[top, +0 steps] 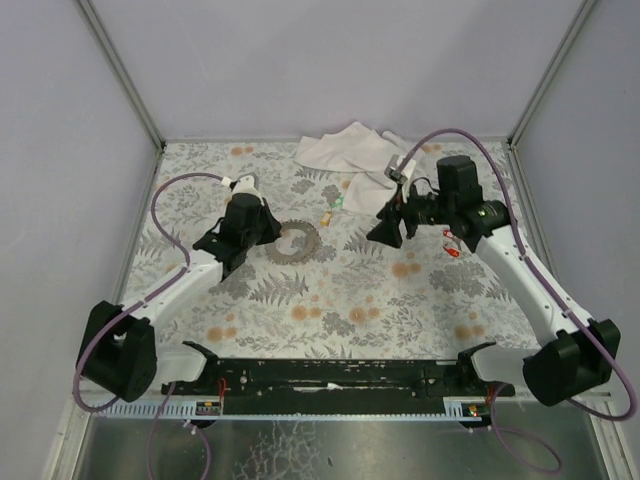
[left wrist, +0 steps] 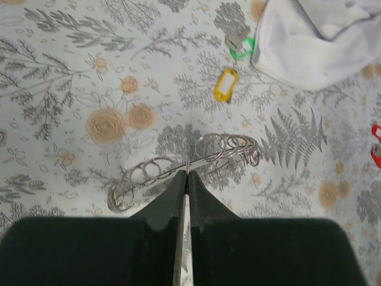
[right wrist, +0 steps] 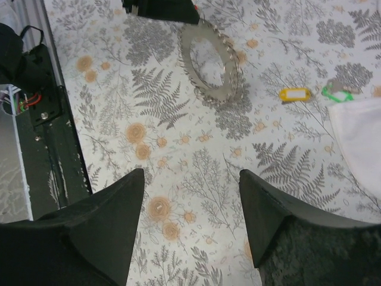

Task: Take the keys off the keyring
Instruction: Place the keyring at the center of the board.

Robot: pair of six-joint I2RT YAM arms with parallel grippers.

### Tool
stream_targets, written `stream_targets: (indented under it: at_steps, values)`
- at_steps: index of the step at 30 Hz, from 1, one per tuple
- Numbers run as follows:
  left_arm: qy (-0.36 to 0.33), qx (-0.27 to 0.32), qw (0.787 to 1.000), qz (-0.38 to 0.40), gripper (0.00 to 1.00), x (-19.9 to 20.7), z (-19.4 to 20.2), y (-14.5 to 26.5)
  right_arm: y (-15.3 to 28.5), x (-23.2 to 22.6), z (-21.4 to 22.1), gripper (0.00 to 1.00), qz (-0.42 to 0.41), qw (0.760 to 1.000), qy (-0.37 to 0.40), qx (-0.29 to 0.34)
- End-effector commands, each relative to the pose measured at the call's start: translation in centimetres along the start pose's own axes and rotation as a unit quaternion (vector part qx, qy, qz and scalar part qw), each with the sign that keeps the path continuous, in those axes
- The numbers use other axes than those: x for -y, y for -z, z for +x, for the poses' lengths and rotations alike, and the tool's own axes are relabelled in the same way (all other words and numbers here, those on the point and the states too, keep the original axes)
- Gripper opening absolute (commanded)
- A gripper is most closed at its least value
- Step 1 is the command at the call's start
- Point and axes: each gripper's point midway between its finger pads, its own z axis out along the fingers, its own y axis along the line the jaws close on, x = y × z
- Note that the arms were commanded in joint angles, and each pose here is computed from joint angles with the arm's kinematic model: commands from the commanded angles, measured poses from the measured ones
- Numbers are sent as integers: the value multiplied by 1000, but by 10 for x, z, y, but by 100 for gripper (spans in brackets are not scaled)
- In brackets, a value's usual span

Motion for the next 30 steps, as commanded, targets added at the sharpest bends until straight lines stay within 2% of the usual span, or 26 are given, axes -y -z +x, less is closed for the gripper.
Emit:
stream_targets:
  at_steps: [1, 5, 14, 17, 18, 20, 22, 23, 28, 30]
  values:
    - [22, 60, 998, 6, 0, 7, -44, -17, 17, 10, -8, 72, 30, 998, 34, 36]
    - [32, 64, 997, -28, 0, -13, -47, -32, 27, 10, -5, 75, 38, 997, 39, 61]
    - [55, 71, 993, -72, 0, -47, -53, -62, 35, 14, 1, 76, 45, 996, 39, 72]
    - [59, 77, 990, -101, 6, -63, -54, -72, 39, 16, 1, 77, 52, 995, 40, 76]
    - [62, 83, 989, -109, 12, -67, -58, -73, 41, 17, 1, 77, 54, 995, 40, 77]
    - [66, 98, 985, -124, 30, -74, -65, -68, 46, 19, -1, 78, 61, 994, 41, 82]
    - [67, 120, 982, -126, 53, -75, -76, -56, 50, 22, -2, 79, 69, 993, 42, 84]
    - [66, 133, 981, -126, 69, -75, -81, -48, 52, 23, -3, 80, 73, 993, 44, 86]
    - [66, 218, 973, -51, 98, -50, -108, 13, 62, 29, -8, 86, 91, 991, 51, 82]
    - [67, 250, 966, -4, 100, -35, -118, 44, 67, 32, -11, 92, 103, 990, 56, 74]
